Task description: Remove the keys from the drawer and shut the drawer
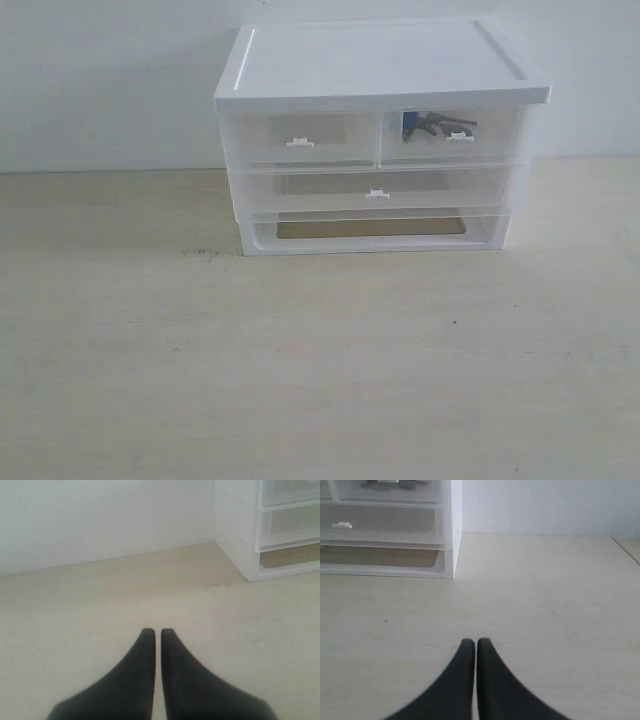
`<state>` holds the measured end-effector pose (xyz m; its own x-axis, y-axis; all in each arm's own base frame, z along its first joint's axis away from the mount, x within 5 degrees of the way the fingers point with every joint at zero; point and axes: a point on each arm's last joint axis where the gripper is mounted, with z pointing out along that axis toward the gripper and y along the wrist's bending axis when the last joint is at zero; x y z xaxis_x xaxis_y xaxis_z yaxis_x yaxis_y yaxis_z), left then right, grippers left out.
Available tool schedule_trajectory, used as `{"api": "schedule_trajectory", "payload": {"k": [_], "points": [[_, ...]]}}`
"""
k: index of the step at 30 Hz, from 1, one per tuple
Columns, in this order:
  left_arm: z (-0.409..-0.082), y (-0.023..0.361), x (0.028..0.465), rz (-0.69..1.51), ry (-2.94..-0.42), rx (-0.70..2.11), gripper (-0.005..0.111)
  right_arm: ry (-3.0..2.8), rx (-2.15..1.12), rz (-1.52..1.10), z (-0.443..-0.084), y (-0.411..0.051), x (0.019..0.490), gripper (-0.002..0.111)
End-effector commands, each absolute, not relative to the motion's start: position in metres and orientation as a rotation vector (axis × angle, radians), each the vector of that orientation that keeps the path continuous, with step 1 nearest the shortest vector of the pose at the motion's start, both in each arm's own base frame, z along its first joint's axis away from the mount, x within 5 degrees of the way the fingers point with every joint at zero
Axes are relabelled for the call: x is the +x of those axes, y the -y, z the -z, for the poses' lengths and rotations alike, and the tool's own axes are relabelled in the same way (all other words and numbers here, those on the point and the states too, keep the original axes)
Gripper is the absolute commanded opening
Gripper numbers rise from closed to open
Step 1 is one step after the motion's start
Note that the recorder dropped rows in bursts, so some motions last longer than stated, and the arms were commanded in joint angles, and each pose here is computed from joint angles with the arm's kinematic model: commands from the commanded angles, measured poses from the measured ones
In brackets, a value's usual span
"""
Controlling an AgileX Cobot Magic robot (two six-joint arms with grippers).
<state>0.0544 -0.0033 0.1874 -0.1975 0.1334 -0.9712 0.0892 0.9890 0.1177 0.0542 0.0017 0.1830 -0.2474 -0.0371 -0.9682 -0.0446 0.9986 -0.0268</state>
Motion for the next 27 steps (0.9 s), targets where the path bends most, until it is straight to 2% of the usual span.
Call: {"api": "schedule_trajectory", "payload": {"k": [1, 4, 7, 11, 17, 22, 27], "points": [[-0.187, 0.003, 0.054, -0.066, -1.768, 0.186, 0.004, -1.803, -0.057, 0.001, -0.184, -0.001, 0.054, 0.0], [-0.192, 0.002, 0.055, -0.189, -1.696, 0.299, 0.004, -1.751, -0.062, 0.008, -0.189, -0.001, 0.055, 0.0], [-0.203, 0.003, 0.056, -0.171, -1.575, 0.274, 0.004, -1.632, -0.057, -0.002, -0.2, -0.002, 0.056, 0.0], [-0.212, 0.004, 0.056, -0.007, -1.492, 0.111, 0.004, -1.472, -0.055, -0.006, -0.214, -0.002, 0.056, 0.0], [-0.232, 0.002, 0.052, 0.087, -1.268, -0.005, 0.004, -1.194, -0.052, -0.013, -0.239, -0.003, 0.05, 0.0], [-0.245, 0.0, 0.047, 0.406, -1.104, -0.218, 0.004, -0.981, -0.036, -0.045, -0.256, -0.003, 0.041, 0.0], [-0.258, 0.004, 0.039, 0.479, -0.945, -0.163, 0.004, -0.767, 0.037, -0.234, -0.271, -0.003, 0.028, 0.0]]}}
